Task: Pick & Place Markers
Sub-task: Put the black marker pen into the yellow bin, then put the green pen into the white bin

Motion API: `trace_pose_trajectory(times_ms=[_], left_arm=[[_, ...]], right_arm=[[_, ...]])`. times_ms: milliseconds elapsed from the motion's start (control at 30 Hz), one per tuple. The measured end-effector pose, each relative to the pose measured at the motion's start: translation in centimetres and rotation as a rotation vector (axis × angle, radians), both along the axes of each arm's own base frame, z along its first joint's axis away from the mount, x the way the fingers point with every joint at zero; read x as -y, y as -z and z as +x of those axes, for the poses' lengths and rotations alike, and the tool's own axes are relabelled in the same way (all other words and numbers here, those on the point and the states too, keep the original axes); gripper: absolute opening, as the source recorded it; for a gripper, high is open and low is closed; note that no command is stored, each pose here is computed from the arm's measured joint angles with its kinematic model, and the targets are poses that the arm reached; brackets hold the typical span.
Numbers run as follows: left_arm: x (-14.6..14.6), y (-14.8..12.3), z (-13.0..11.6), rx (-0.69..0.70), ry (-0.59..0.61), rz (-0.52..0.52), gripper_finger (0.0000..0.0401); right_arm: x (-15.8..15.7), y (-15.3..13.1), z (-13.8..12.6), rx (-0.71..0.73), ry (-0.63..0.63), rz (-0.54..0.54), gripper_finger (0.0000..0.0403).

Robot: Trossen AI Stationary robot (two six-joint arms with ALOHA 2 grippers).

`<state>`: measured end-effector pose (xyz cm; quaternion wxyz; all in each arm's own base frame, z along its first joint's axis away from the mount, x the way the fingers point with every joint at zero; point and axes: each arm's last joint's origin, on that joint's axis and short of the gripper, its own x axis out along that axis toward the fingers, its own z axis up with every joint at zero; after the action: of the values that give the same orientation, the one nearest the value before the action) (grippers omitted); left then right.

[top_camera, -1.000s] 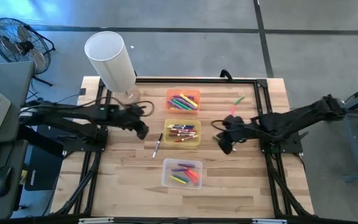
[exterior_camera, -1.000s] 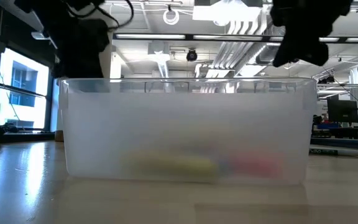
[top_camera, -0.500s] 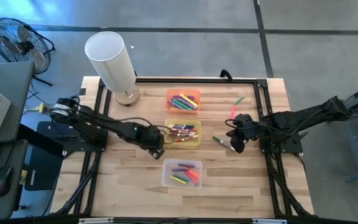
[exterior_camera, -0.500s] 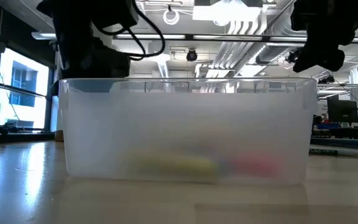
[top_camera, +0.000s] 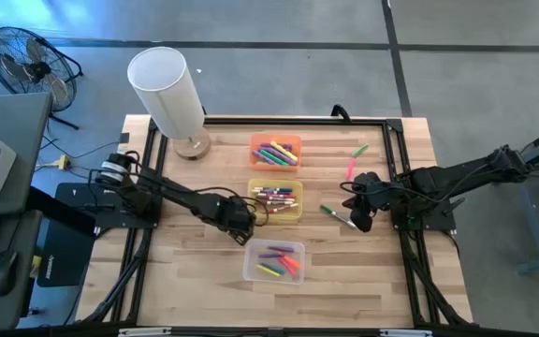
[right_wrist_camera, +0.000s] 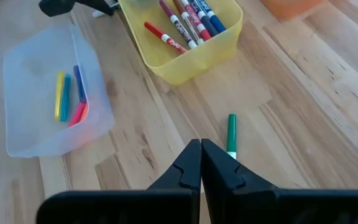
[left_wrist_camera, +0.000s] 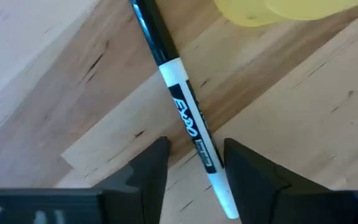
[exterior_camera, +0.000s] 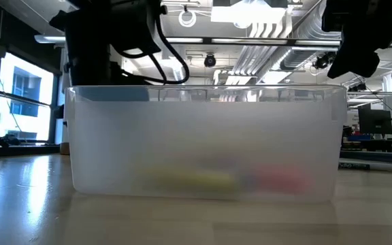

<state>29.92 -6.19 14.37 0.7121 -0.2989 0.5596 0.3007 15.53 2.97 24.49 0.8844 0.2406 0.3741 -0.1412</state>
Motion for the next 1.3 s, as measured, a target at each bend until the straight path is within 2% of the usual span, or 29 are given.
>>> trace_pose_trajectory(times_ms=[100, 267, 300, 467, 600, 733, 800, 933, 1100, 1167, 1300], left_arm=[[0.0, 0.2, -0.1, -0.024, -0.027, -0.019, 0.0116], [-0.1, 0.4, -0.7, -0.073, -0.117, -0.018, 0.0026], [-0.1, 0.4, -0.7, -0.078, -0.126, -0.018, 0.0018], [-0.1, 0.0, -1.1, -0.1, -0.128, -0.032, 0.0031], [-0.3, -1.1, -2.2, -0.132, -0.116, -0.053, 0.0019], [-0.5, -4.0, -3.1, -0.052, -0.079, -0.058, 0.0013], [-0.8, -5.5, -4.1, -0.052, -0.064, -0.042, 0.0013], [-1.0, -8.8, -4.4, 0.007, -0.025, 0.021, 0.0012], [-1.0, -13.2, -3.1, 0.074, 0.139, 0.133, 0.0004], [-1.1, -14.8, -1.3, 0.149, 0.21, 0.18, 0.0005], [-2.2, -16.2, 1.8, 0.168, 0.337, 0.262, 0.0004]], right_arm=[[0.0, 0.0, 0.0, -0.003, -0.001, -0.002, 0.0], [0.0, 0.0, 0.0, -0.004, -0.013, -0.013, 0.0], [0.0, 0.0, 0.0, -0.004, -0.015, -0.014, 0.0], [0.0, 0.0, 0.0, -0.006, -0.021, -0.007, 0.0], [-0.1, 0.1, -0.1, -0.016, -0.031, 0.002, 0.0], [-0.1, 0.2, -0.1, -0.031, -0.037, 0.006, 0.0], [-0.1, 0.2, -0.2, -0.031, -0.037, 0.006, 0.0], [-0.1, 0.1, 0.0, -0.021, -0.044, -0.01, 0.0], [0.0, 0.1, 0.1, -0.005, -0.025, -0.042, 0.0], [0.0, 0.1, 0.1, -0.007, -0.022, -0.047, 0.0], [0.0, 0.1, 0.3, 0.0, -0.032, -0.055, 0.0]])
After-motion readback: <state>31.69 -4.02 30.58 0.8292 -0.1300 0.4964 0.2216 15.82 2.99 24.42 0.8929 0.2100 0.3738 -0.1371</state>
